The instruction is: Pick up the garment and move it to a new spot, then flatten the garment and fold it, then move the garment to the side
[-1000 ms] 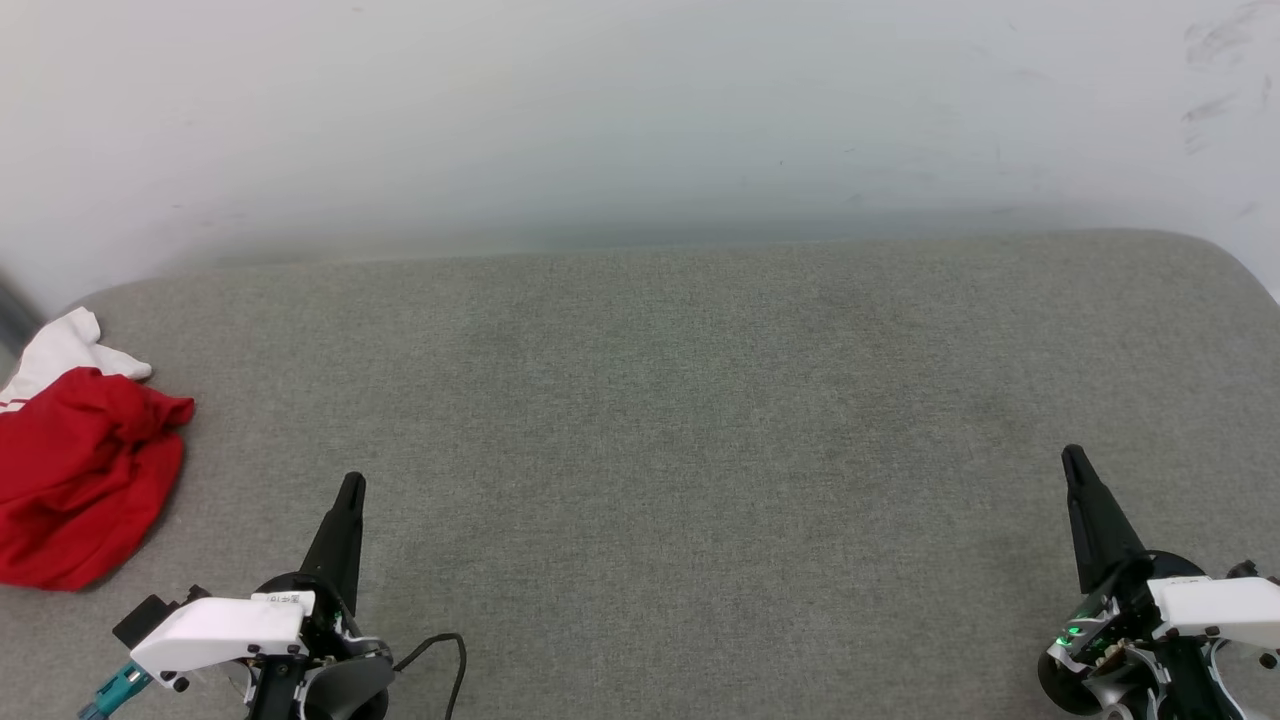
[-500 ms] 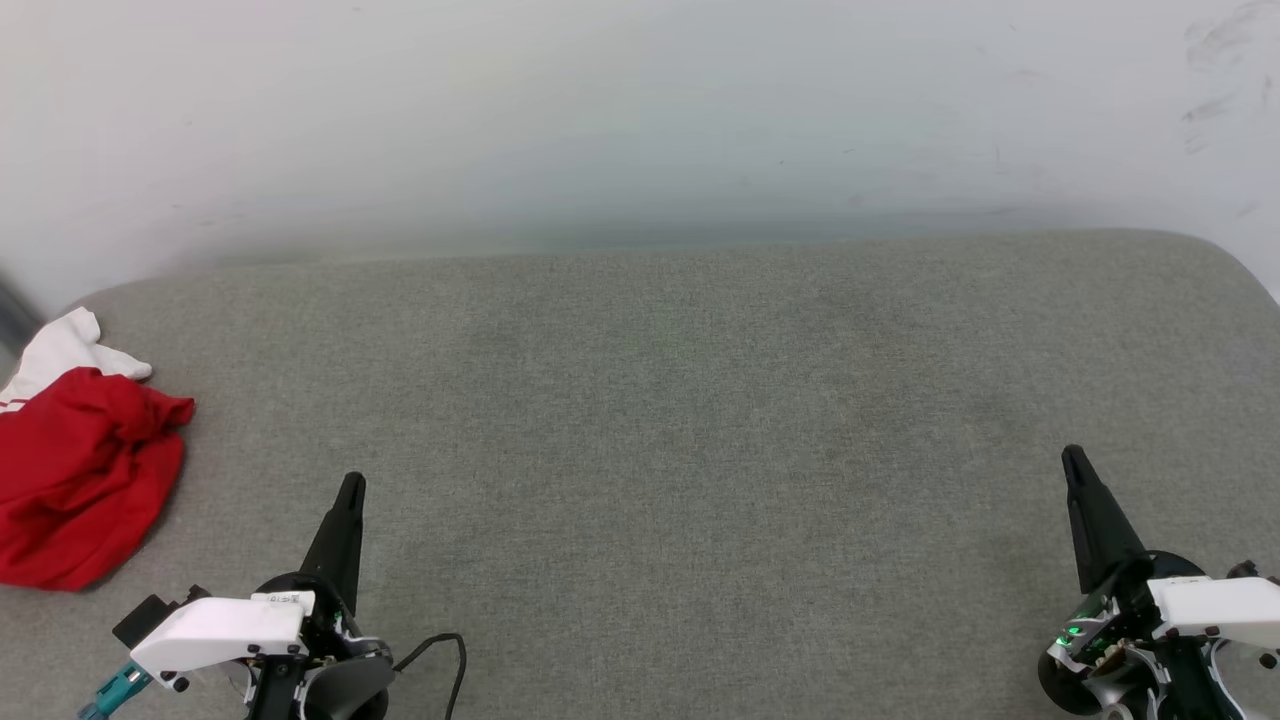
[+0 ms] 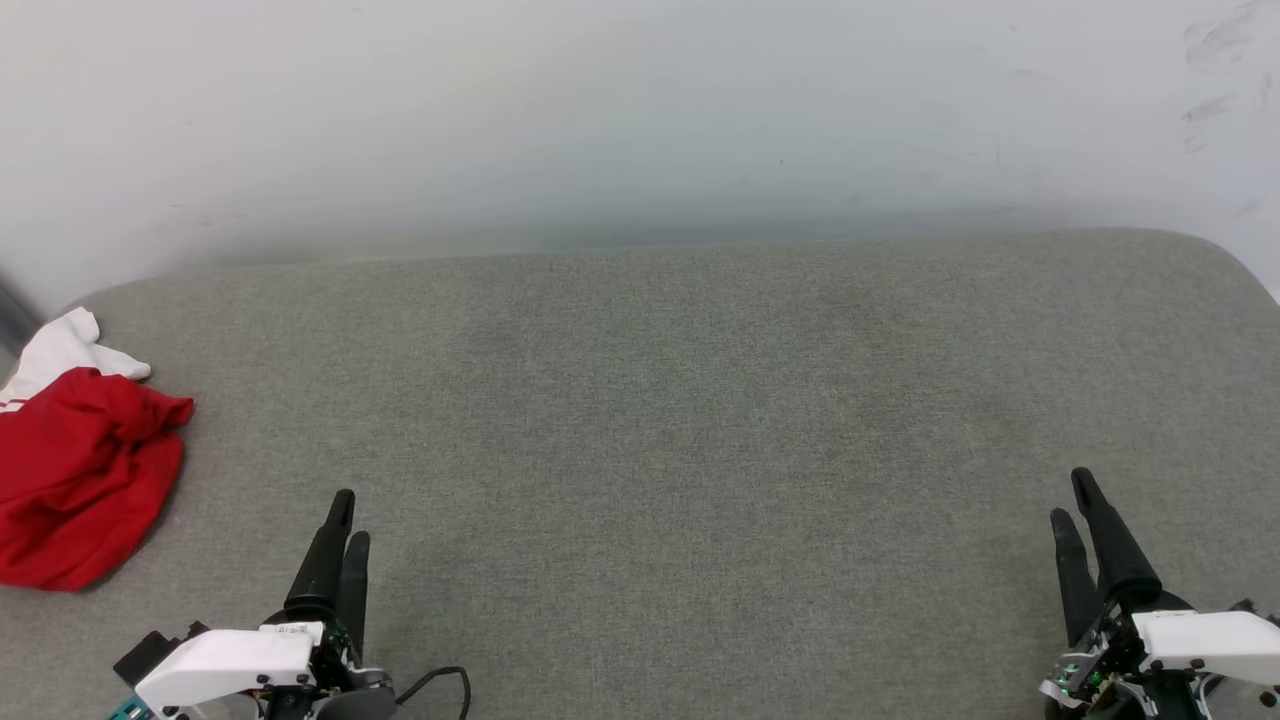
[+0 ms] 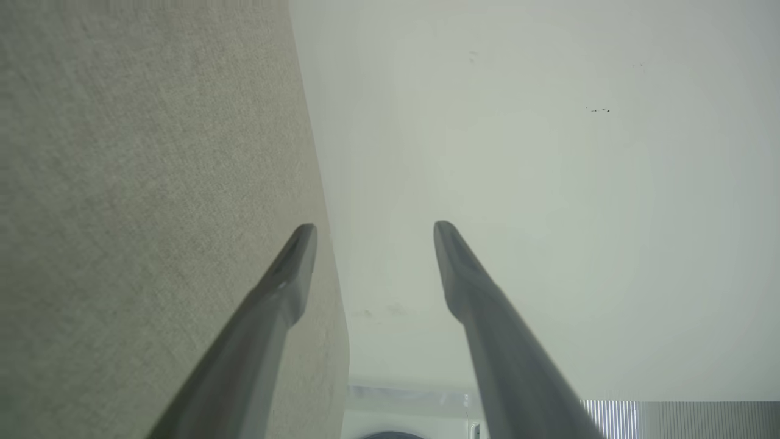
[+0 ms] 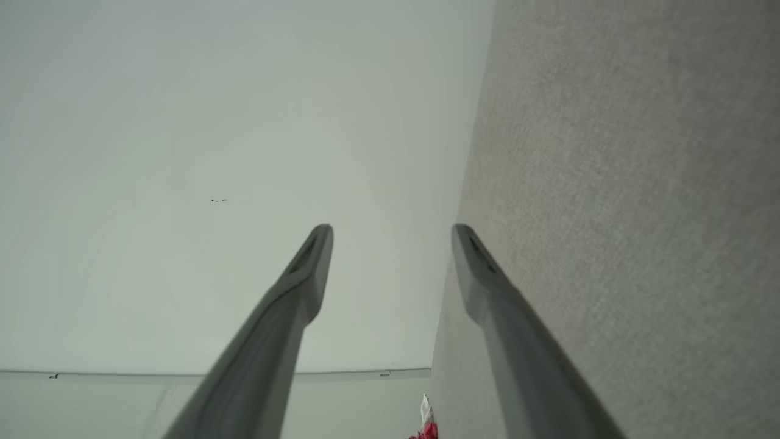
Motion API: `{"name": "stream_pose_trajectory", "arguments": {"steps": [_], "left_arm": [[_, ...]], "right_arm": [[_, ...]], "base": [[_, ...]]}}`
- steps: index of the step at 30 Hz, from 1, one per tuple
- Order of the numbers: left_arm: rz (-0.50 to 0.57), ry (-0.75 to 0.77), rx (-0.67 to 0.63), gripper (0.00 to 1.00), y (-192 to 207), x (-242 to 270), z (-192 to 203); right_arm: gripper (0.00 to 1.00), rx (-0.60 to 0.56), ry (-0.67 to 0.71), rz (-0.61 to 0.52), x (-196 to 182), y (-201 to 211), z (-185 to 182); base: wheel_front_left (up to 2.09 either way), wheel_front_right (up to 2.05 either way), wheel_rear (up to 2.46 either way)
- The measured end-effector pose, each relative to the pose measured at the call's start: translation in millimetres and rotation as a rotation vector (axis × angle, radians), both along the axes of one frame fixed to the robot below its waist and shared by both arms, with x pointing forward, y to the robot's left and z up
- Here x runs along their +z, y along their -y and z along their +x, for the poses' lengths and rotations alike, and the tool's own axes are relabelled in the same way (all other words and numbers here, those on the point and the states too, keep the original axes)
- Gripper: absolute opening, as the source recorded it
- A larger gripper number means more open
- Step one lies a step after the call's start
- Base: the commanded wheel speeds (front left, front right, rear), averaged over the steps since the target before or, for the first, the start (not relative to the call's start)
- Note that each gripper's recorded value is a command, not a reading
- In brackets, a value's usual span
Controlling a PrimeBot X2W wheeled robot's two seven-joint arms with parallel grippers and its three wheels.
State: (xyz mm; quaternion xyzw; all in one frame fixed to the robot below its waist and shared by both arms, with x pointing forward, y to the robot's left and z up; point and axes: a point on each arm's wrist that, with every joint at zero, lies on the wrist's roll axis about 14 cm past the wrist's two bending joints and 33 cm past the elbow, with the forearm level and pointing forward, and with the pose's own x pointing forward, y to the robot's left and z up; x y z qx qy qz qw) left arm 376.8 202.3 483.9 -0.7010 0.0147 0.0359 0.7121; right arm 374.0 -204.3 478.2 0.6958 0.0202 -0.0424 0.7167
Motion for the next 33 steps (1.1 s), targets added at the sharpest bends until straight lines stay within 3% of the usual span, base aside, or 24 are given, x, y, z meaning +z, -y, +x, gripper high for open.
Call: {"name": "stream_pose_trajectory", "arguments": {"steps": [6, 19, 33], "left_arm": [[0.085, -0.005, 0.028, 1.00, -8.2, 2.6, 0.2], [0.382, -0.027, 0.041, 1.00, -9.4, 17.6, 3.0], [0.666, -0.061, 0.046, 1.00, -4.6, 19.0, -2.1]], "right_arm": [[1.00, -0.010, 0.018, -0.108, 7.9, 3.5, 1.6], [1.00, -0.006, 0.093, -0.445, 37.2, 2.1, 6.2], [1.00, 0.046, 0.118, -0.772, 41.9, -15.7, 3.2]], "base": [[0.00, 0.00, 0.00], [0.00, 0.00, 0.00], [0.00, 0.00, 0.00]]}}
